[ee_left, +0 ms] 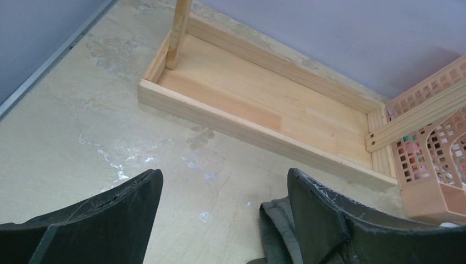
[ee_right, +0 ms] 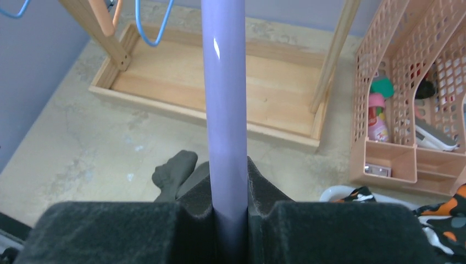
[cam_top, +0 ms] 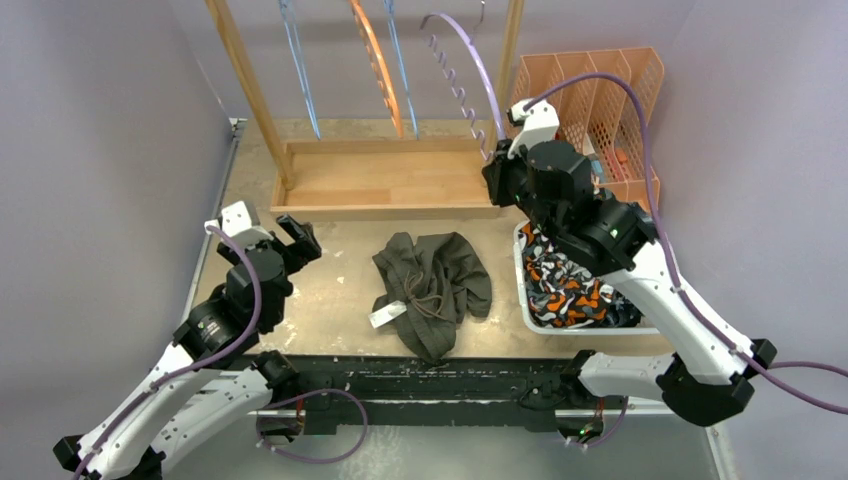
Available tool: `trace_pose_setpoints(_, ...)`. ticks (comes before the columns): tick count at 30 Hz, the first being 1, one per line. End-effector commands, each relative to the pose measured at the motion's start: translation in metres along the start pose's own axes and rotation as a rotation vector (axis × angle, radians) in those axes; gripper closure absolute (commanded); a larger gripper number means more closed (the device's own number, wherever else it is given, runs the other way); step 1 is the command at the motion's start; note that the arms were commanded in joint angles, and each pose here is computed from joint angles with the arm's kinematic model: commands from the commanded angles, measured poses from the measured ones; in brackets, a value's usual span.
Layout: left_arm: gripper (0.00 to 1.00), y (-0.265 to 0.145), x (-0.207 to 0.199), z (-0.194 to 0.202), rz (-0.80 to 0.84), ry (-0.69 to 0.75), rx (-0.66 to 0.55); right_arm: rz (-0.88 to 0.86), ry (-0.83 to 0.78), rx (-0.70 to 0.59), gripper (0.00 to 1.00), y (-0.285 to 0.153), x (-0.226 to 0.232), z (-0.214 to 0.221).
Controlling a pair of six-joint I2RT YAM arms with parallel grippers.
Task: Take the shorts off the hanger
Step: Place the hanger on the clothes rod.
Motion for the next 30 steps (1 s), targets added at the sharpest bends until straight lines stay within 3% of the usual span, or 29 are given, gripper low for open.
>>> trace_pose_setpoints(1, 0.17, -0.003, 0.008, -0.006, 0.012, 0.021, -0.034, 0.026, -0.024, -0.055, 1.0, 0.008, -0.005, -0.035)
trace_pose_setpoints(6, 0.17, -0.004, 0.016, 0.007, 0.016, 0.108, 0.009, -0.08, -0.048, -0.018, 1.0, 0.015, 0.011, -0.053)
trace_pose_setpoints(11, 0.17, -0.001, 0.02, 0.013, 0.0, 0.118, 0.012, -0.05, -0.013, -0.026, 1.0, 0.019, 0.006, -0.076)
trace_pose_setpoints(21, 0.14, -0.008, 0.039, -0.006, -0.063, 0.06, -0.076, 0.047, 0.048, -0.182, 1.0, 0.015, -0.016, -0.119)
trace_pose_setpoints(30, 0.13, -0.008, 0.04, -0.006, -0.073, 0.062, -0.077, -0.045, -0.007, -0.019, 1.0, 0.043, 0.002, -0.09)
Point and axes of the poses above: each gripper's point midway between its finger pads, its own y axis out along the fingers, its own x axis along the line the jaws close on, z = x × y, the point moved 1 cm from there along -y, back along the fingers, and after that the axes turned 13 degrees about -y, right-handed, at the moved point
